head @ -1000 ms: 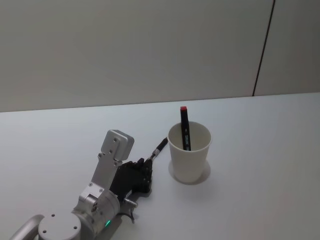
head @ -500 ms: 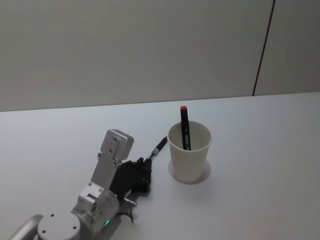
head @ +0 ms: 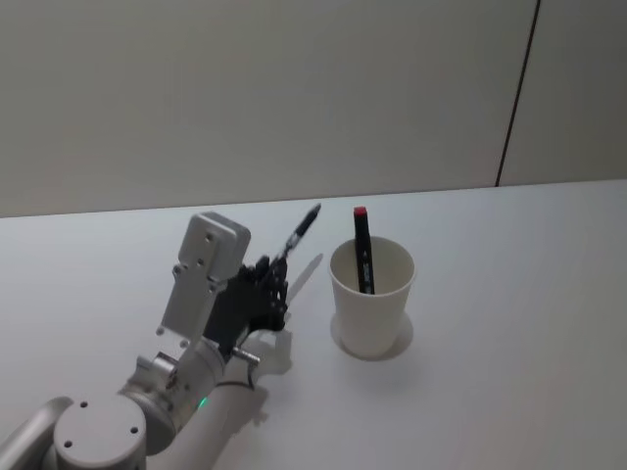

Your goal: Place the pen into the pen holder.

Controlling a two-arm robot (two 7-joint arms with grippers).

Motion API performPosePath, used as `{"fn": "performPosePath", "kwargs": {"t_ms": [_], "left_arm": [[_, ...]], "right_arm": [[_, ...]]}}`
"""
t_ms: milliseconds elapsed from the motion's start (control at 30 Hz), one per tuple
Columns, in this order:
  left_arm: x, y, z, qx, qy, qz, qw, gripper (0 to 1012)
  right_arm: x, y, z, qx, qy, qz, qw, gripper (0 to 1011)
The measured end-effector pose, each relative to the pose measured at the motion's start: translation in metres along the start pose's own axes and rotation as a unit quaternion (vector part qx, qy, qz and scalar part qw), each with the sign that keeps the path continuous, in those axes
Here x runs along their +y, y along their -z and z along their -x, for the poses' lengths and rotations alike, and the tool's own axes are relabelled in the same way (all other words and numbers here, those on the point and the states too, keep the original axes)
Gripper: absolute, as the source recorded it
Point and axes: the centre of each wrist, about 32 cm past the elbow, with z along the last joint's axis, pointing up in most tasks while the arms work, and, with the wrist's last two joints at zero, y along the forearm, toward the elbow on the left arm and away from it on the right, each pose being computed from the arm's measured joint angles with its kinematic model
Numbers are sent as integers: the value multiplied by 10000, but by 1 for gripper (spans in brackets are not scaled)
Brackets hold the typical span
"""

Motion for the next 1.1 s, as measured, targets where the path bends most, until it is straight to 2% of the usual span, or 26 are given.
{"fn": "performPosePath", "kwargs": {"t_ms": [33,67,100,133,167,333,433,567,767,800,867,900,1033,1067,1100], "left_arm": [[15,-45,4,-34,-44,92,9999,179],[15,-45,4,-34,-44,92,9999,179],[33,-98,8,-65,-80,195,9998,179],[41,-120,9,-82,-98,246,9996,179],[57,-166,14,-106,-130,341,9993,179],[107,-310,30,-180,-222,672,9973,179],[150,-431,44,-231,-302,965,9946,179],[183,-528,56,-267,-348,1199,9918,179],[243,-728,81,-330,-439,1701,9839,179],[256,-775,88,-341,-456,1817,9817,179],[268,-823,94,-359,-480,1940,9792,179],[280,-870,100,-372,-496,2054,9767,179],[306,-965,115,-387,-529,2281,9714,179],[319,-1010,123,-392,-543,2385,9688,179],[325,-1028,125,-396,-548,2427,9677,179]], "right_arm": [[0,0,0,0,0,1,10000,1002],[0,0,0,0,0,1,10000,1001],[0,0,0,0,0,1,10000,1002],[0,0,0,0,0,0,10000,1001],[0,0,0,0,0,0,10000,1001],[0,0,0,0,0,1,10000,1001],[0,0,0,0,0,1,10000,1001],[0,0,0,0,0,1,10000,1002],[0,0,0,0,-1,0,10000,1001],[0,-1,1,2,-3,-1,10000,1001],[2,-5,3,10,-12,-3,10000,1002],[4,-13,8,34,-39,-5,10000,1002],[5,-34,22,103,-136,-6,9999,1001],[4,-49,35,149,-203,-7,9997,1002],[3,-56,41,165,-225,-11,9996,1002]]}}
